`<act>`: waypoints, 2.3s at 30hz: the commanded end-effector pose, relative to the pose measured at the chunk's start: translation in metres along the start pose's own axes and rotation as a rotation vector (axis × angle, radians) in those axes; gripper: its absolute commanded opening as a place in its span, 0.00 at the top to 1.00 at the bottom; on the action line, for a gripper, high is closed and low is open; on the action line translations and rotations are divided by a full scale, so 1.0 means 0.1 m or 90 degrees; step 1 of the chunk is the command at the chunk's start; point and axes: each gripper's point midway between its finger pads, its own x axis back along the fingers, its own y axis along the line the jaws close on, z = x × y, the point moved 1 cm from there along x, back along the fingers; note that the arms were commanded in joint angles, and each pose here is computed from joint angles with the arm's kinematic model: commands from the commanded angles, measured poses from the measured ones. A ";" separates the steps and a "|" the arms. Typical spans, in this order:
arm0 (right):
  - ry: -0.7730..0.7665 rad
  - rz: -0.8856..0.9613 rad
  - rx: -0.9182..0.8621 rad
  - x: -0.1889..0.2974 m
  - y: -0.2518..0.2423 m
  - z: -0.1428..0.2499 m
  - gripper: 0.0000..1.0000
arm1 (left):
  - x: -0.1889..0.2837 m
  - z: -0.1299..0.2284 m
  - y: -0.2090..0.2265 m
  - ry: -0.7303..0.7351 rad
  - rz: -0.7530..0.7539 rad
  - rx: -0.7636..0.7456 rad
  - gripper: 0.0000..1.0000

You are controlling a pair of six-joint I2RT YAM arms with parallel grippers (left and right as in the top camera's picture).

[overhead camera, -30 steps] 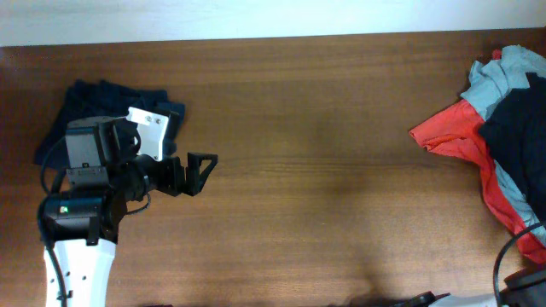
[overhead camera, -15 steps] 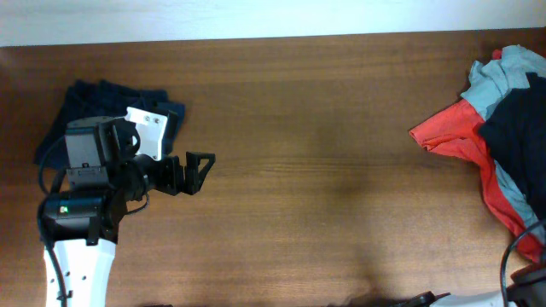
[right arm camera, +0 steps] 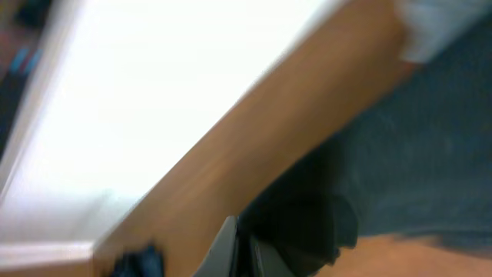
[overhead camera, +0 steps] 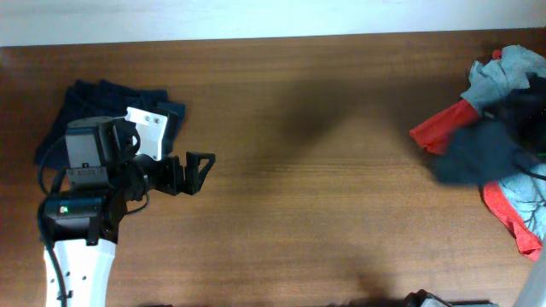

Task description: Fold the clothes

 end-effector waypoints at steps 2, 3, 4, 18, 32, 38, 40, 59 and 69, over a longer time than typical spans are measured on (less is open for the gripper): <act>0.048 -0.132 0.153 -0.08 0.87 0.41 0.96 | 0.05 -0.07 0.05 -0.009 -0.033 -0.020 0.01; 0.060 -0.159 0.174 -0.11 1.03 0.50 0.96 | 0.07 -0.10 0.08 -0.013 -0.047 -0.022 0.01; 0.074 -0.190 0.199 -0.13 1.20 0.62 0.96 | 0.11 -0.12 0.09 -0.018 -0.060 -0.026 0.01; 0.167 -0.634 0.424 0.14 3.17 2.17 0.96 | 1.25 -0.70 0.11 -0.187 -0.281 -0.073 0.01; 0.046 -0.564 0.407 -0.07 2.97 1.49 0.96 | 1.28 -0.55 0.13 -0.158 -0.301 -0.058 0.01; 0.036 -0.314 0.323 -0.52 1.96 0.82 0.96 | 1.22 -0.56 0.17 -0.146 -0.296 -0.054 0.01; 0.040 -0.243 0.316 -0.57 1.62 0.70 0.96 | 1.19 -0.56 0.19 -0.140 -0.295 -0.051 0.01; 0.196 -0.016 0.267 -0.70 0.48 0.90 0.32 | 0.22 -0.41 0.19 0.024 -0.124 -0.025 0.01; 0.238 0.005 0.307 -0.76 0.52 1.15 0.28 | -0.96 -0.11 -0.19 0.187 -0.008 -0.085 0.11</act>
